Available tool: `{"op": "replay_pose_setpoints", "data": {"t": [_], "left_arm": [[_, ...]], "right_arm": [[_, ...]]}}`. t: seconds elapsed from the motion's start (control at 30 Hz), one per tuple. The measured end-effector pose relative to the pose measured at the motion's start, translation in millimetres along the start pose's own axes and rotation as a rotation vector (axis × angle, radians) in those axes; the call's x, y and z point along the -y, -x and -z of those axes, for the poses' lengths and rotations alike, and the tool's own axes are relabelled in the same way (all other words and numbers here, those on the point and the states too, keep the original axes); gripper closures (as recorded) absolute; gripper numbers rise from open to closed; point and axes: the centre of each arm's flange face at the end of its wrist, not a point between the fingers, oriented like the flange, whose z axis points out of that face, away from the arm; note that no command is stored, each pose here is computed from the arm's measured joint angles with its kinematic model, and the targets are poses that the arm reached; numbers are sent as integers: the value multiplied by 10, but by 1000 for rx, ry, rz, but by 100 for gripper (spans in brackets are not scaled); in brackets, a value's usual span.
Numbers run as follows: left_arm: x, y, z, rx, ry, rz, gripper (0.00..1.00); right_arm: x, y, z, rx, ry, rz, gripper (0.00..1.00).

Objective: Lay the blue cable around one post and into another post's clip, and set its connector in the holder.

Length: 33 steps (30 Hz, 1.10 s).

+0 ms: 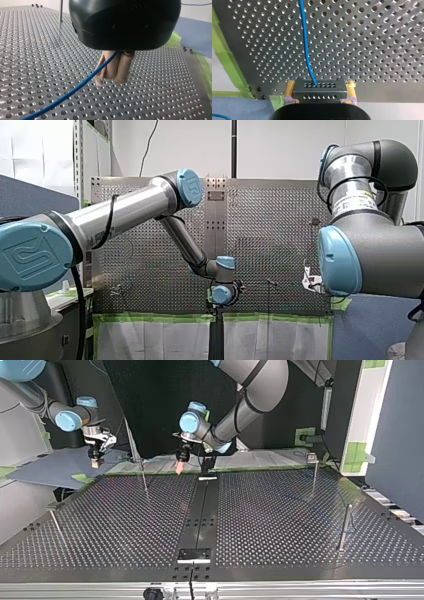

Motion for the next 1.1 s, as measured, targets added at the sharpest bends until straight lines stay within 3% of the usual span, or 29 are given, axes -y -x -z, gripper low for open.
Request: {"op": "replay_pose_setpoints", "data": {"t": [0.37, 0.67, 0.87, 0.97, 1.0, 1.03, 1.07, 1.1], "left_arm": [[-21, 163, -226, 37, 0, 29, 100], [-44, 195, -264, 45, -2, 42, 100], [-22, 194, -269, 37, -22, 41, 100], [-11, 183, -264, 21, -38, 38, 92], [-9, 180, -261, 16, -42, 35, 80], [-6, 172, -255, 6, -47, 29, 61], [-2, 165, -248, -2, -51, 23, 61], [1, 156, -240, -12, -56, 15, 45]], "right_arm": [[-80, -65, -93, -19, 5, -5, 100], [-160, 8, -206, -6, 9, -6, 100], [-153, 17, -217, -4, 1, -3, 100], [-140, 27, -212, 2, -1, -3, 100], [-135, 31, -210, 5, -2, -3, 100], [-131, 35, -207, 8, -3, -4, 100], [-123, 40, -204, 12, -5, -4, 100], [-118, 43, -202, 14, -7, -5, 100]]}}
